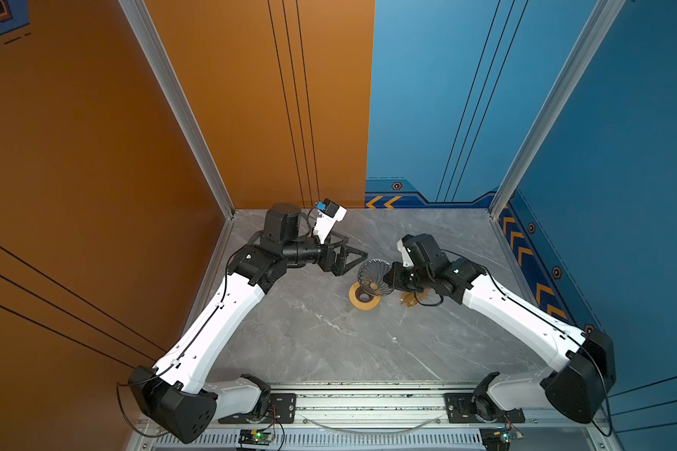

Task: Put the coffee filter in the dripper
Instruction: 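Lift the glass cone with the right gripper and carry it over the bamboo base, then lower the glass cone into the bamboo base hole with the right gripper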

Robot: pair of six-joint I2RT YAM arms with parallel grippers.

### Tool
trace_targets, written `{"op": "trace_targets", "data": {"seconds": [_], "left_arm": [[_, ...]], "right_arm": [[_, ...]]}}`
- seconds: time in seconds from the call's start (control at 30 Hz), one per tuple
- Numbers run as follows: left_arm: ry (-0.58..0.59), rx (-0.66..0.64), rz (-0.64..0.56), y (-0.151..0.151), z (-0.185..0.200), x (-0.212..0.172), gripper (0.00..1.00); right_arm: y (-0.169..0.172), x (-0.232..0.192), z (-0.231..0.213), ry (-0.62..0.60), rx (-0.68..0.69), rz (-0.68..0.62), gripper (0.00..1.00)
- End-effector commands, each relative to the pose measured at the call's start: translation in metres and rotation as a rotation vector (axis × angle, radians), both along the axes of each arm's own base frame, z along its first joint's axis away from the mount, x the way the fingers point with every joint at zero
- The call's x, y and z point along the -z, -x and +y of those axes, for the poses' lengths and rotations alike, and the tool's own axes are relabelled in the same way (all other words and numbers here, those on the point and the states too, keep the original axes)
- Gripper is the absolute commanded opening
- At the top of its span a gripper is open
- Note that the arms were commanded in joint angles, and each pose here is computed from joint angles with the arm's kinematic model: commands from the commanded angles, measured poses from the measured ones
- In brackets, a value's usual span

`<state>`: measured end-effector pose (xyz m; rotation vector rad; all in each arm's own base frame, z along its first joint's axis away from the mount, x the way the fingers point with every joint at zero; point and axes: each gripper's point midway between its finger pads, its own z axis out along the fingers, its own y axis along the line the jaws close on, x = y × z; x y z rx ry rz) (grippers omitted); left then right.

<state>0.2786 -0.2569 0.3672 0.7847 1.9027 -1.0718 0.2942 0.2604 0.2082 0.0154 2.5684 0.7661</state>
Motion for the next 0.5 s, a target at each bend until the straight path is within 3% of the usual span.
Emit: {"op": "trace_targets", "data": {"seconds": [0.0, 0.47], "left_arm": [[0.023, 0.015, -0.003, 0.002, 0.0, -0.002, 0.98], [0.024, 0.027, -0.002, 0.005, -0.003, -0.002, 0.98]], "right_arm": [[-0.003, -0.008, 0.012, 0.007, -0.049, -0.008, 0.1], [-0.011, 0.012, 0.023, 0.034, -0.074, 0.047, 0.11]]}}
